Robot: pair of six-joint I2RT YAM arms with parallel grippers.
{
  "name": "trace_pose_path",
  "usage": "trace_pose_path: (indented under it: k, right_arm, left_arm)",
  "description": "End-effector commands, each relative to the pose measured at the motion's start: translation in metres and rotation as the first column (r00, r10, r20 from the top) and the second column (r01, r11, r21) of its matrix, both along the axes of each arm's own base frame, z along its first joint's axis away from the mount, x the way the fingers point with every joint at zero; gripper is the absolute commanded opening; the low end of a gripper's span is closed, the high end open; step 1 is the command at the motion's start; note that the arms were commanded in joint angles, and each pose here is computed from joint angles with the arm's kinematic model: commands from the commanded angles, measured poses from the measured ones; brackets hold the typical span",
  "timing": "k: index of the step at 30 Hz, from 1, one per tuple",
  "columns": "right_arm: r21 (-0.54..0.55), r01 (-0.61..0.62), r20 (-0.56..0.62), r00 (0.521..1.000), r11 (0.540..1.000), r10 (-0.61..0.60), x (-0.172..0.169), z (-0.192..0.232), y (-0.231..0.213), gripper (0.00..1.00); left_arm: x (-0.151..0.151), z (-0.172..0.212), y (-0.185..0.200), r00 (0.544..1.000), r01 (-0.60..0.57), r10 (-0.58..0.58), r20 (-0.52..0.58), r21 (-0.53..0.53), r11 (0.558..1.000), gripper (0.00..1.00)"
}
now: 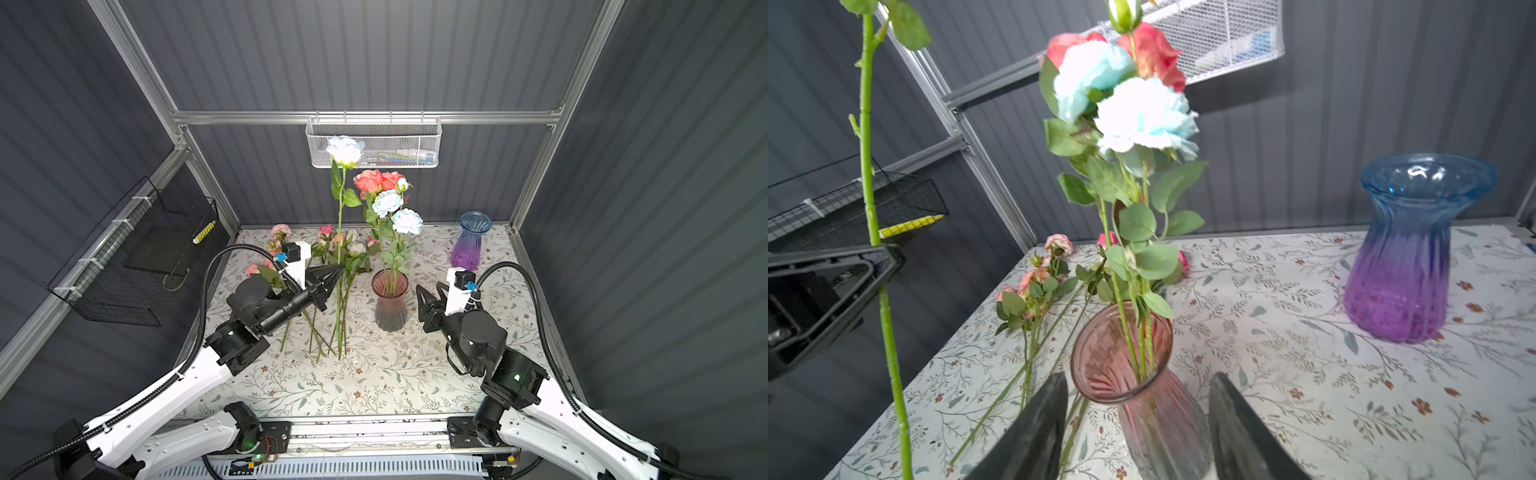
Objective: Arrange the flowers into the vase
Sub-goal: 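Lift the white rose upright with the left gripper, then grasp the white rose stem with the right gripper below the left gripper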
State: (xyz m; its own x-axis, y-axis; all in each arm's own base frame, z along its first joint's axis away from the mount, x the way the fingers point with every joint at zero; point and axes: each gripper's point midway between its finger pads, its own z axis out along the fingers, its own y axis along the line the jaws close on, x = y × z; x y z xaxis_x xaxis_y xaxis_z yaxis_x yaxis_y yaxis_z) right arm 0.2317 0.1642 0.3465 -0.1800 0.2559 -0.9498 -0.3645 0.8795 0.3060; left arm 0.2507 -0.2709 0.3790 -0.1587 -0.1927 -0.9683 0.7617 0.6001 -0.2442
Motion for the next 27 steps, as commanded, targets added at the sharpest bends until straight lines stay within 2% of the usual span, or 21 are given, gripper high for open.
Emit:
trace_pose_path:
  k: [1,6,11,18,23,27]
  right_arm:
    - [0.016,-0.077,0.034,0.997,0.997,0.076,-0.006,0.025,0.012,0.58]
    - [0.064,-0.175,0.07,0.983,0.983,0.17,-0.013,0.055,0.029,0.6]
    - [0.07,-0.31,0.093,0.949,0.948,0.303,-0.016,0.086,0.063,0.62]
    - [0.067,-0.421,0.094,0.905,0.905,0.414,-0.008,0.105,0.106,0.46]
    - [0.094,-0.433,0.106,0.9,0.897,0.423,0.001,0.111,0.121,0.4]
    - [0.105,-0.446,0.099,0.894,0.889,0.437,0.008,0.11,0.135,0.29]
  left_arm:
    - [-0.007,0.017,-0.006,0.994,-0.014,0.004,0.107,0.094,0.995,0.0]
    - [-0.025,0.028,-0.018,0.987,0.029,-0.047,0.154,0.116,0.993,0.0]
    - [-0.032,0.02,-0.033,0.987,0.08,-0.096,0.127,0.132,0.988,0.0]
    - [-0.031,0.009,-0.03,0.993,0.064,-0.074,0.088,0.116,0.991,0.0]
    - [-0.033,0.009,-0.027,0.994,0.062,-0.071,0.082,0.106,0.992,0.0]
    - [-0.032,0.006,-0.026,0.995,0.055,-0.064,0.082,0.106,0.993,0.0]
